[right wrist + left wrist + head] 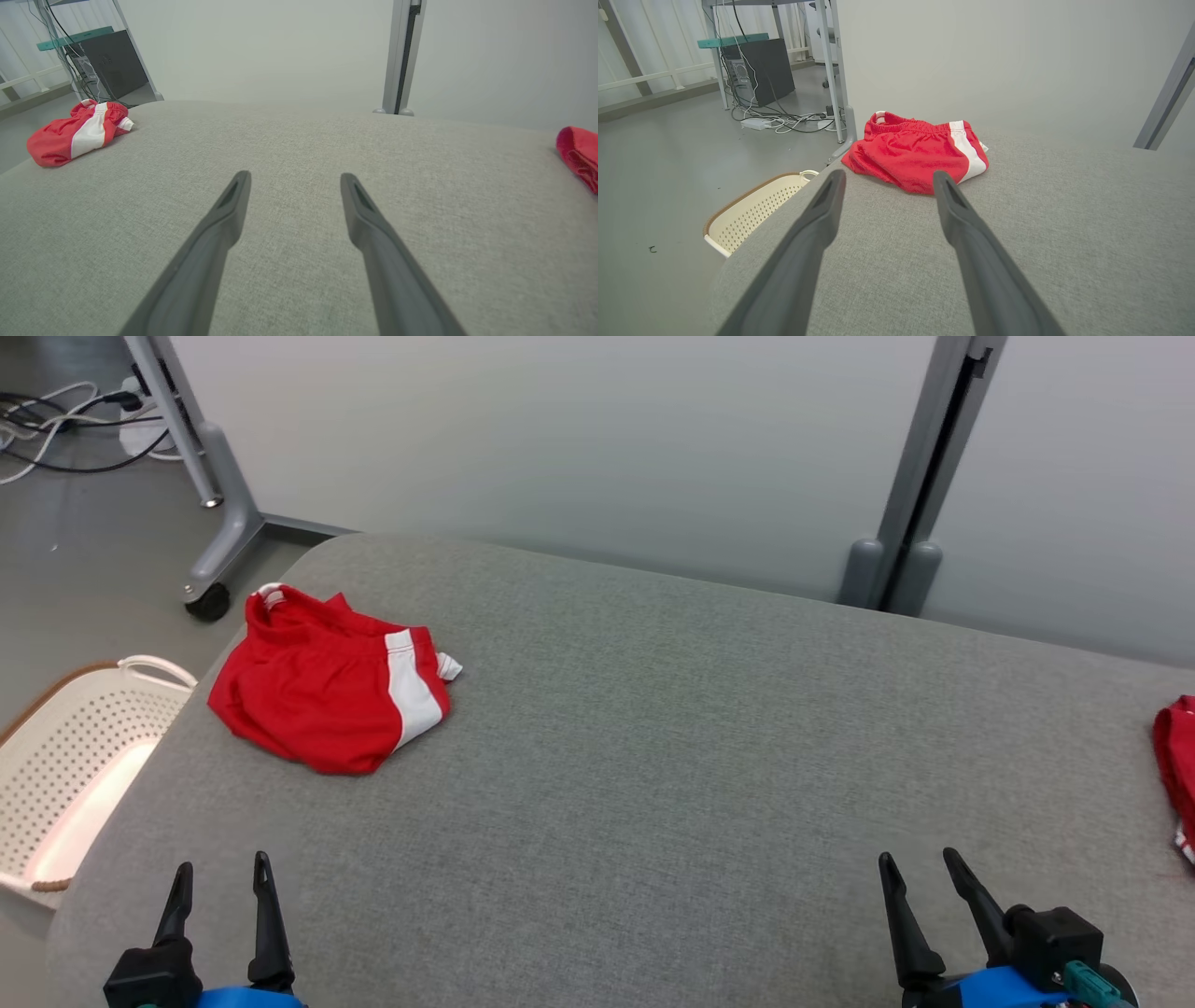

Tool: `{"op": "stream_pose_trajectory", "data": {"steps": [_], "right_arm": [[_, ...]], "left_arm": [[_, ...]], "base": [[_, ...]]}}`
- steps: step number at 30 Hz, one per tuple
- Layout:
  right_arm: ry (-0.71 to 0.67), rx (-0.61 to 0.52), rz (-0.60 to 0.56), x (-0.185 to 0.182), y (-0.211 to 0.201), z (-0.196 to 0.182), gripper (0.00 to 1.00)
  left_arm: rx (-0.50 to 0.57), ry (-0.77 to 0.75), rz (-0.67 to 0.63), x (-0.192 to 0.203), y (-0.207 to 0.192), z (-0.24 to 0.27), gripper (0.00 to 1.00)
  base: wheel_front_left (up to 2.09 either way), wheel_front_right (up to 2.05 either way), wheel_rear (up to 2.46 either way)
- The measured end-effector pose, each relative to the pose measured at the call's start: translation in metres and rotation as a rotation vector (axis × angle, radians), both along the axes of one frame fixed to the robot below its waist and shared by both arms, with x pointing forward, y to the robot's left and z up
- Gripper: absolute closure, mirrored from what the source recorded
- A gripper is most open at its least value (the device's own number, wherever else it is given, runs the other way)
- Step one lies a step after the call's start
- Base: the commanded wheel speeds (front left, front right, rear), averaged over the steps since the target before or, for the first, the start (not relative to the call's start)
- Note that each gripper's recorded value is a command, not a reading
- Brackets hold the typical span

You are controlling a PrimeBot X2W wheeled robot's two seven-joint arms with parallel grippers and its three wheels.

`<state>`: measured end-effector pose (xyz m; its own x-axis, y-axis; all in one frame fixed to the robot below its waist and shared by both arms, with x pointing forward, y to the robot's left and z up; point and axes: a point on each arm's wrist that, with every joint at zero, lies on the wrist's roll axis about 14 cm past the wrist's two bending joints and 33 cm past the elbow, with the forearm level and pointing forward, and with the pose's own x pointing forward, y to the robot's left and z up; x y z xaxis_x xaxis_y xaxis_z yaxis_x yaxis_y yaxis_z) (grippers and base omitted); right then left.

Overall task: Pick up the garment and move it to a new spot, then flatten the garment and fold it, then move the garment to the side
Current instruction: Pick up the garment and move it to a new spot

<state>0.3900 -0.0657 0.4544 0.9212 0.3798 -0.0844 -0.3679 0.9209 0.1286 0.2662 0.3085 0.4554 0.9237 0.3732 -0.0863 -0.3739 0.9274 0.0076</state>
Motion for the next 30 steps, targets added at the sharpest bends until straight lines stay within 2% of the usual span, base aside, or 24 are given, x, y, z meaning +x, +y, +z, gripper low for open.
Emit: {"op": "stream_pose_trajectory", "data": {"steps": [10, 20, 24, 30], "right_arm": [[0.016, 0.009, 0.098, 0.011, 0.037, -0.006, 0.0], [0.024, 0.009, 0.122, 0.01, 0.045, -0.01, 0.0], [0.025, 0.006, 0.1, 0.012, 0.037, -0.011, 0.0], [0.014, -0.019, 0.042, 0.028, 0.017, -0.013, 0.0]], "left_arm": [[0.014, 0.012, 0.118, -0.029, 0.026, 0.001, 0.0], [0.02, 0.008, 0.148, -0.033, 0.033, 0.004, 0.0], [0.013, 0.0, 0.132, -0.022, 0.031, 0.006, 0.0], [0.063, -0.048, 0.072, 0.033, 0.038, 0.03, 0.0]], "base": [[0.0, 0.0, 0.0], [0.0, 0.0, 0.0], [0.0, 0.0, 0.0], [0.0, 0.0, 0.0]]}}
